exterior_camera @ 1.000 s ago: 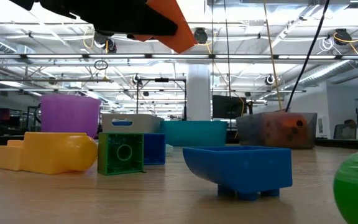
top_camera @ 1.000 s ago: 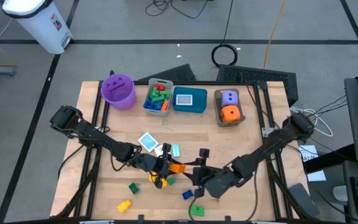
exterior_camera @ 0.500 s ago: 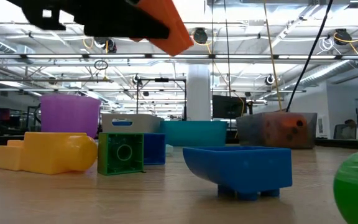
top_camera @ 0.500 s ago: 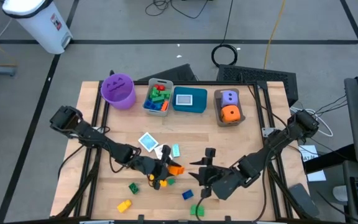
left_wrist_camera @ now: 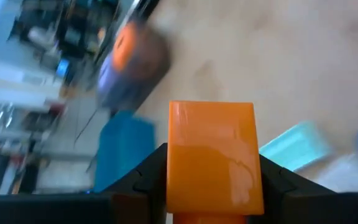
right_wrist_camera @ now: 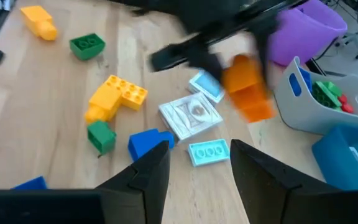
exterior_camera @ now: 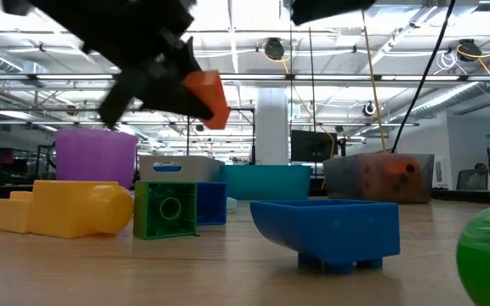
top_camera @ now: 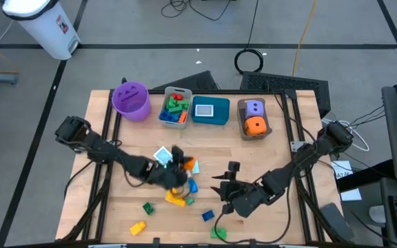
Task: Pick & Place Toys
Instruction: Put the orange game piece into the gray bin
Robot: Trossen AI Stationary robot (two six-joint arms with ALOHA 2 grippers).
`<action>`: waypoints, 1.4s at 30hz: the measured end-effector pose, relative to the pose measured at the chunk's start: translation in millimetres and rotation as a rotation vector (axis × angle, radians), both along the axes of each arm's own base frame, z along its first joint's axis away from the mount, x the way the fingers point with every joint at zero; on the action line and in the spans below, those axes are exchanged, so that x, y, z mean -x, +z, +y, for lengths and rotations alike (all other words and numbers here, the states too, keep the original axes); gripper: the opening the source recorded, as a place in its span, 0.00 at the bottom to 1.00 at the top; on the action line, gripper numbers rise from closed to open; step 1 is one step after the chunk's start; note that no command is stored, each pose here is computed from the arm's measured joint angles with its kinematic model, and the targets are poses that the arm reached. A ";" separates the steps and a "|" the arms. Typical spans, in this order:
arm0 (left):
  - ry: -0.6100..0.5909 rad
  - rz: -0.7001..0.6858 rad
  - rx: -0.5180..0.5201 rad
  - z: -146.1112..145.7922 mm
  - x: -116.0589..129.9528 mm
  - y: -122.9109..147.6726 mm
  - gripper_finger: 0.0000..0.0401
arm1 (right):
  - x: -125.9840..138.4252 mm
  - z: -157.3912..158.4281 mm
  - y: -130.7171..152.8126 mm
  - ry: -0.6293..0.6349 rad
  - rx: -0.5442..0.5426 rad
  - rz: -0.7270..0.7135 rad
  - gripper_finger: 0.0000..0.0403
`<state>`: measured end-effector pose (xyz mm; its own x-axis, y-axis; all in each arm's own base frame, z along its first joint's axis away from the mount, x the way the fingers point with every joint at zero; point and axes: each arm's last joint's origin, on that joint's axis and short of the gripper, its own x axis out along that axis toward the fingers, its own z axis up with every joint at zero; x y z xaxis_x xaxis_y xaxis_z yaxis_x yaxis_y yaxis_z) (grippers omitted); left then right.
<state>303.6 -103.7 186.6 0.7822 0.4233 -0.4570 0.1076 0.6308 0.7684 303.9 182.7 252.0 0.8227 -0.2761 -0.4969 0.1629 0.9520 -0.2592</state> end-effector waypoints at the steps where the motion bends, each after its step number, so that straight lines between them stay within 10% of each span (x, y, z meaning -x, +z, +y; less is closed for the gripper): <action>1: 0.032 -0.001 -0.002 10.5 -1.3 3.5 0.37 | -0.3 -1.5 -3.2 -0.004 -0.003 -0.004 0.40; 18: 0.446 -0.180 0.317 199.5 48.2 86.2 0.39 | -4.3 -41.8 -49.7 -0.088 0.019 0.001 0.40; 42: 0.625 0.010 0.482 310.2 -8.7 17.7 0.37 | -15.1 -60.6 -52.7 -0.008 -0.094 0.049 0.40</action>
<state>312.3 206.5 204.3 0.4597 0.5366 -0.7077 -0.3716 0.8400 0.3955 318.9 122.1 199.3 0.7949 -0.2324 -0.5604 0.1596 0.9713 -0.1764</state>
